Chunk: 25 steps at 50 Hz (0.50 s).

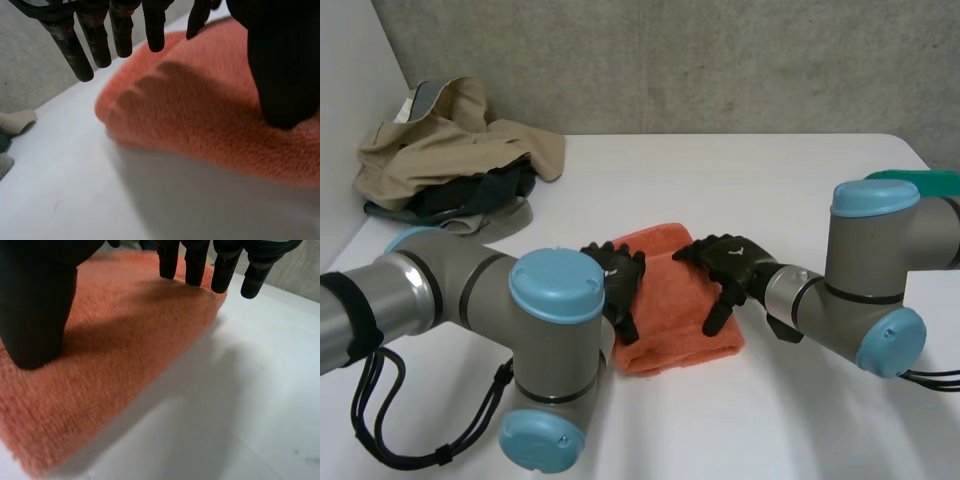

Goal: Fold the laundry.

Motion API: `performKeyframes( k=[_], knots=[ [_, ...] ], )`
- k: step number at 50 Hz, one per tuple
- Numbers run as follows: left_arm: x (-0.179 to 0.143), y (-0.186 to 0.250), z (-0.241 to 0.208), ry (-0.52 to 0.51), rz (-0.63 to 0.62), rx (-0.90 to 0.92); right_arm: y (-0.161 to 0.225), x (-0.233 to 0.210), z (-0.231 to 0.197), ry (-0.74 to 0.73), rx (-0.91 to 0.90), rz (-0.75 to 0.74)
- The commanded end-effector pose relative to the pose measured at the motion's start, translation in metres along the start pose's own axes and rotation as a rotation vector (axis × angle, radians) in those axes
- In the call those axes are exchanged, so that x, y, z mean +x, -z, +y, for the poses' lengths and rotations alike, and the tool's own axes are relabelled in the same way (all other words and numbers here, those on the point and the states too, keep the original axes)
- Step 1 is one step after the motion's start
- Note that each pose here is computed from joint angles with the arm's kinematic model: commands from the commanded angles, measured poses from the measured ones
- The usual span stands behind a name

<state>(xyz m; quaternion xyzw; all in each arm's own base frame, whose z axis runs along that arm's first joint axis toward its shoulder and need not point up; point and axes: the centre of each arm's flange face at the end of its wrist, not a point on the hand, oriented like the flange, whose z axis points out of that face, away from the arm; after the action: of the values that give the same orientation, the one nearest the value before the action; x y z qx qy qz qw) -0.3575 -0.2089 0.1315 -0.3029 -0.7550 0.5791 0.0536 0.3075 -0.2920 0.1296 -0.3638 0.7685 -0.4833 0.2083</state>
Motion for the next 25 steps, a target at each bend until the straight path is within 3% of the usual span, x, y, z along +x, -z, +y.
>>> performKeyframes(
  k=[1,7,14,19,21,25],
  knots=[
    [-0.001,0.002,0.014,-0.085,0.018,-0.056,0.001,0.007,0.003,0.17,-0.031,0.088],
    [-0.006,-0.001,-0.002,-0.069,0.027,-0.005,0.014,-0.002,-0.009,0.259,-0.006,0.097],
    [-0.034,0.006,-0.069,-0.017,0.046,0.192,0.037,-0.018,-0.016,0.31,0.101,0.116],
    [-0.042,0.011,-0.097,-0.018,0.184,0.301,0.058,-0.043,-0.003,0.356,0.161,0.09],
    [-0.041,0.015,-0.109,-0.028,0.325,0.363,0.062,-0.056,0.013,0.36,0.153,0.061],
    [-0.041,0.019,-0.112,-0.034,0.471,0.378,0.064,-0.071,0.029,0.383,0.171,0.033]
  ],
)
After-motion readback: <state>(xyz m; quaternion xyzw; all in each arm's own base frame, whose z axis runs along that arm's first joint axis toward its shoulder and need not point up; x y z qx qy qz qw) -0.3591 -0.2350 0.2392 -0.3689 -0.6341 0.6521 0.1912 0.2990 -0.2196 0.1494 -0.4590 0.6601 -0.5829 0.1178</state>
